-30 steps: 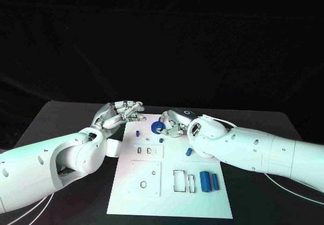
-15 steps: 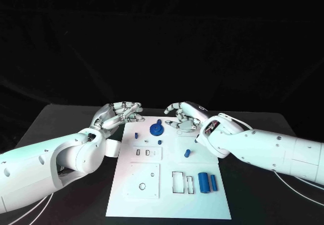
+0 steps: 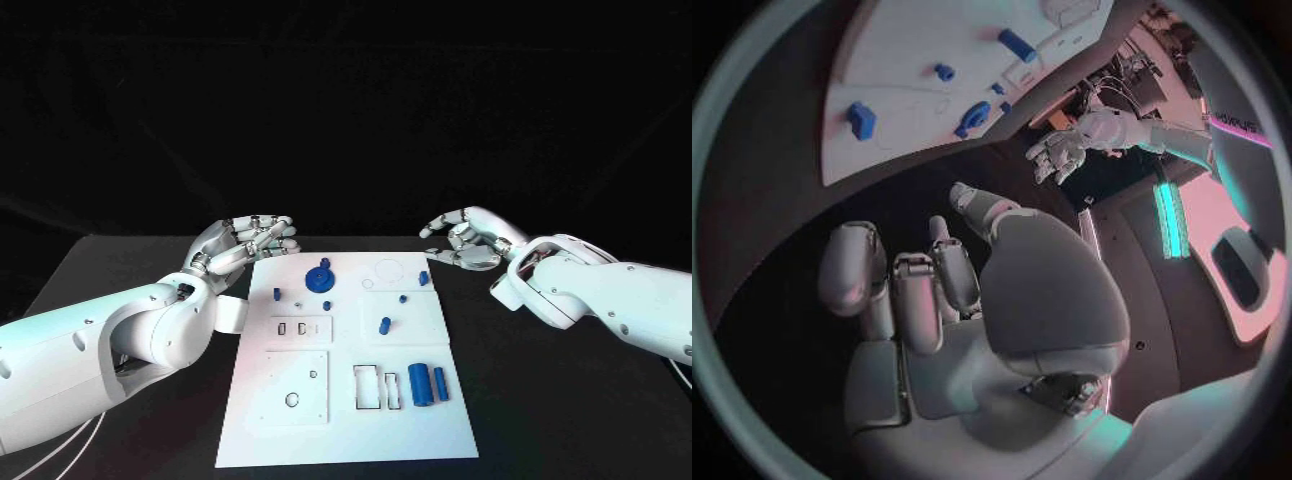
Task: Assemble the parts on the task board
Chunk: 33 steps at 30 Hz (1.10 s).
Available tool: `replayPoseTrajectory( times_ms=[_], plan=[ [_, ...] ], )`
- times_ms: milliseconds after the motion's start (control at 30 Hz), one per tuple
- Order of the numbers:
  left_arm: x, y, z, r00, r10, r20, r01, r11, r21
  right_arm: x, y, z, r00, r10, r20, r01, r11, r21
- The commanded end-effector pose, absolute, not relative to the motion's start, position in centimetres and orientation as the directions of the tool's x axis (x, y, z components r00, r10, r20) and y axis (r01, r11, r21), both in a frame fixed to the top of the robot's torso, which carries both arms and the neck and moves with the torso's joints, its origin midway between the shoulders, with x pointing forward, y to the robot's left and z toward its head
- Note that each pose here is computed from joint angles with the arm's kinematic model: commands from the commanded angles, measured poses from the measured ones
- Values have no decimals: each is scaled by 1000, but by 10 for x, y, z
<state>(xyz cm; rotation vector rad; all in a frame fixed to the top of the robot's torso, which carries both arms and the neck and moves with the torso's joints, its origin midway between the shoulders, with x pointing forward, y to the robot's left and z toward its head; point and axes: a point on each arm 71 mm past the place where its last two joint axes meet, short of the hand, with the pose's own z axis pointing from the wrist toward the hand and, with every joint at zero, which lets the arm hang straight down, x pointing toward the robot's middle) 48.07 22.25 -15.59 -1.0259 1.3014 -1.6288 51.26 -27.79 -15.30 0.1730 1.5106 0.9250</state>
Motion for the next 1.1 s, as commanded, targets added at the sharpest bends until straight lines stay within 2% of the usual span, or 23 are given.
replayPoseTrajectory(
  times_ms=[33,200,367,833,1100],
  plan=[
    [480,220,-155,-397,-909,128,97,-180,-979,509,-292,-165,-278,614,-739,-368,642,673],
    [480,220,-157,-404,-905,129,93,-181,-979,510,-312,-177,-249,596,-764,-327,690,645],
    [480,219,-157,-409,-903,130,90,-182,-979,513,-317,-189,-237,579,-780,-300,720,625],
    [479,219,-158,-406,-905,129,87,-178,-980,520,-299,-210,-251,551,-795,-277,746,605],
    [479,219,-158,-401,-907,127,82,-173,-981,520,-288,-215,-269,545,-794,-283,743,606]
  ],
)
